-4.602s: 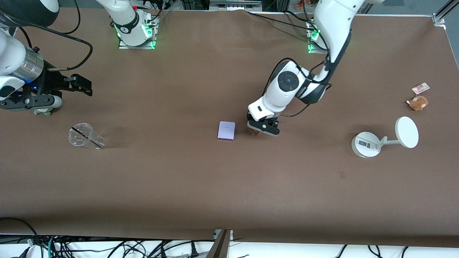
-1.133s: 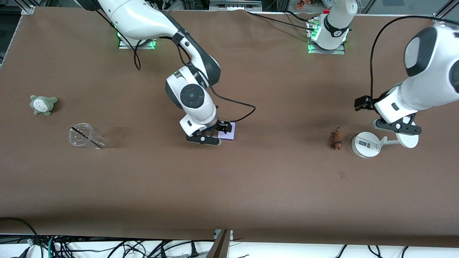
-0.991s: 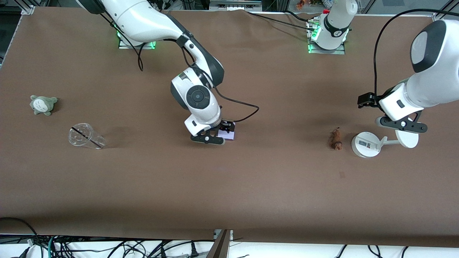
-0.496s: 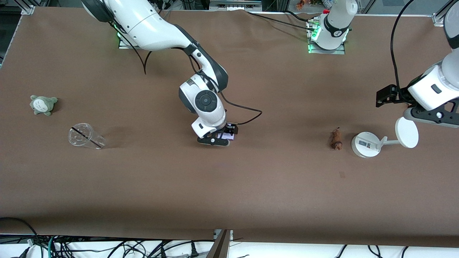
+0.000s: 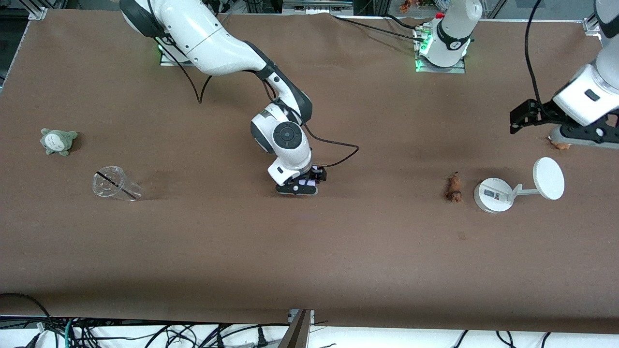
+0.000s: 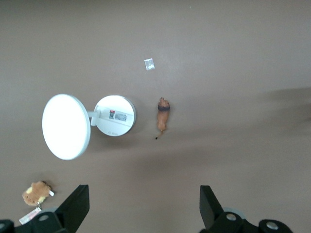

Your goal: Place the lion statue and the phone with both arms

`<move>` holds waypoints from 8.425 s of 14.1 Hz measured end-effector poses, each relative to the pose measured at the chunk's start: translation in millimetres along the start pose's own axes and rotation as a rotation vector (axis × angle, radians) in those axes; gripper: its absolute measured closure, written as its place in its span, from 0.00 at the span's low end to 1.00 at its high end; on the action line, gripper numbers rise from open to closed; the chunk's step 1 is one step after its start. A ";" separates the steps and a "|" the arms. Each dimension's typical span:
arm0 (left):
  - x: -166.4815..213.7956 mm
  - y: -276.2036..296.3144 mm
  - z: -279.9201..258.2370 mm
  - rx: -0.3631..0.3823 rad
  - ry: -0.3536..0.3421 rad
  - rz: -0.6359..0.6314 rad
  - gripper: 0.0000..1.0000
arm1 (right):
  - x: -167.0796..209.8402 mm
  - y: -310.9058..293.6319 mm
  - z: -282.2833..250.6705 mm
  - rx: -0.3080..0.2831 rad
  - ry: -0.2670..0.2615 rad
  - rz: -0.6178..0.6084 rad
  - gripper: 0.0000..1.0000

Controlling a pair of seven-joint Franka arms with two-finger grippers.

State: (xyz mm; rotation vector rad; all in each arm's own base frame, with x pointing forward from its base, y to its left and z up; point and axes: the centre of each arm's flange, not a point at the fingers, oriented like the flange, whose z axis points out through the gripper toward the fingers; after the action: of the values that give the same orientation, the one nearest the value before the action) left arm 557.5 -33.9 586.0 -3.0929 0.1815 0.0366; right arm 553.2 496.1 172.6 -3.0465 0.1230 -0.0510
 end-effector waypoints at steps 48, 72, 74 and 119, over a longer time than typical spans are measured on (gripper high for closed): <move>-2.4 0.4 13.7 -0.001 -0.023 -0.019 0.00 | 109.9 415.9 -44.5 -0.151 0.023 -0.191 0.16; -2.6 3.0 14.2 -0.001 -0.026 -0.014 0.00 | 101.8 394.1 -374.1 -0.131 -0.207 -0.170 0.00; -3.0 4.5 14.6 -0.001 -0.031 -0.011 0.00 | 98.4 392.1 -410.0 -0.133 -0.224 -0.167 0.00; 8.0 10.0 13.8 -0.003 -0.040 0.000 0.00 | 51.0 446.7 -432.1 -0.106 -0.232 -0.095 0.00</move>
State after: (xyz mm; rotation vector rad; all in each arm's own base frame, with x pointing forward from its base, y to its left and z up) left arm 564.0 -44.2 571.6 -3.0923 0.1803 0.0988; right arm 552.7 9.5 562.5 -3.1324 -0.0366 0.3113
